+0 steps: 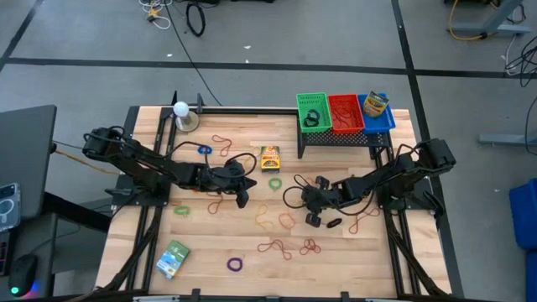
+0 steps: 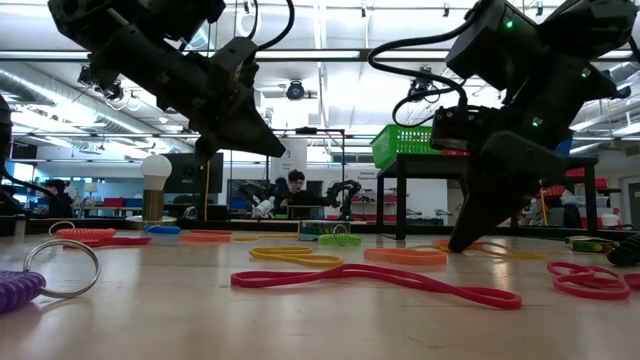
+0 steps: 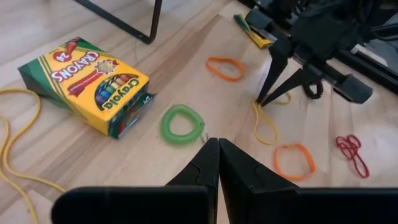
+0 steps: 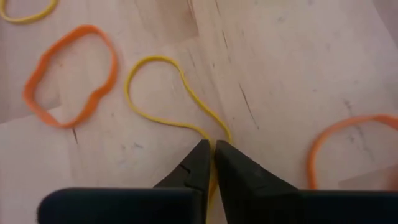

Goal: Pick & Place Office Desk Supplies
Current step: Put the yellow rubber band into the red bin

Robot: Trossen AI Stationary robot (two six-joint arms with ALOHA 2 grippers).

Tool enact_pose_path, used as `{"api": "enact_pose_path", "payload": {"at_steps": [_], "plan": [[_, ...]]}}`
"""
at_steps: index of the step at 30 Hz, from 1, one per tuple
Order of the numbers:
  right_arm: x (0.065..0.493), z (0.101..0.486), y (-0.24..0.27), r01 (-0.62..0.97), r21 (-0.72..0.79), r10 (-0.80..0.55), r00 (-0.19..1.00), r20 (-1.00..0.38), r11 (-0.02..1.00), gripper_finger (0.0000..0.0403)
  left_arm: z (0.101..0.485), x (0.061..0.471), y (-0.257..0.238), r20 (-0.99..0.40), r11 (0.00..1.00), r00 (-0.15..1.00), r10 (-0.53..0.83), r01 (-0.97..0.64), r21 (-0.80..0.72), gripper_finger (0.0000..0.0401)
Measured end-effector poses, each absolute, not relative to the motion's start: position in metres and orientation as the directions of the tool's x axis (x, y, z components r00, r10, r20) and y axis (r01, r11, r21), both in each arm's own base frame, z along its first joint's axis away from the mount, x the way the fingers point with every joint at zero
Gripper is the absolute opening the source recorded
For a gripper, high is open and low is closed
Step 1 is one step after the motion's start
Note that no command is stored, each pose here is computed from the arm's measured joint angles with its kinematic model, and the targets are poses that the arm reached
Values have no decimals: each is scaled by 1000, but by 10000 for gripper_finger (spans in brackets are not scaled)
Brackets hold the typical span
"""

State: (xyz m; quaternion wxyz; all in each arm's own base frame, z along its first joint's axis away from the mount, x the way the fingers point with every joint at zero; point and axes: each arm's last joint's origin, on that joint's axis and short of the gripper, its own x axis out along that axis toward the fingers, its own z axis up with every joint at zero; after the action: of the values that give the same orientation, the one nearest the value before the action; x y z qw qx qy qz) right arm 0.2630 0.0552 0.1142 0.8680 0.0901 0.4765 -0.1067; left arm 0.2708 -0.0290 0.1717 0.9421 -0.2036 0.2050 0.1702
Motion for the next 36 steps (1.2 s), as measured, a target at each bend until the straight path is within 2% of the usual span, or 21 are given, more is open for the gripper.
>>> {"api": "enact_pose_path", "payload": {"at_steps": [5,15,21,31,36], "plan": [[263,114,55,267,53,-98,521,-848,962,6,172,271,-29,-455,863,858,237,-401,-307,12],[258,125,66,235,111,-38,551,-834,966,5,172,271,-29,-455,863,858,237,-401,-307,12],[255,124,75,245,125,-33,553,-833,961,40,172,271,-29,-455,863,858,237,-401,-307,12],[249,122,77,324,93,-92,511,-854,941,136,172,271,-29,-455,869,858,237,-397,-297,12],[250,122,75,353,39,-164,527,-834,935,150,172,271,-29,-455,873,858,237,-394,-288,12]]}}
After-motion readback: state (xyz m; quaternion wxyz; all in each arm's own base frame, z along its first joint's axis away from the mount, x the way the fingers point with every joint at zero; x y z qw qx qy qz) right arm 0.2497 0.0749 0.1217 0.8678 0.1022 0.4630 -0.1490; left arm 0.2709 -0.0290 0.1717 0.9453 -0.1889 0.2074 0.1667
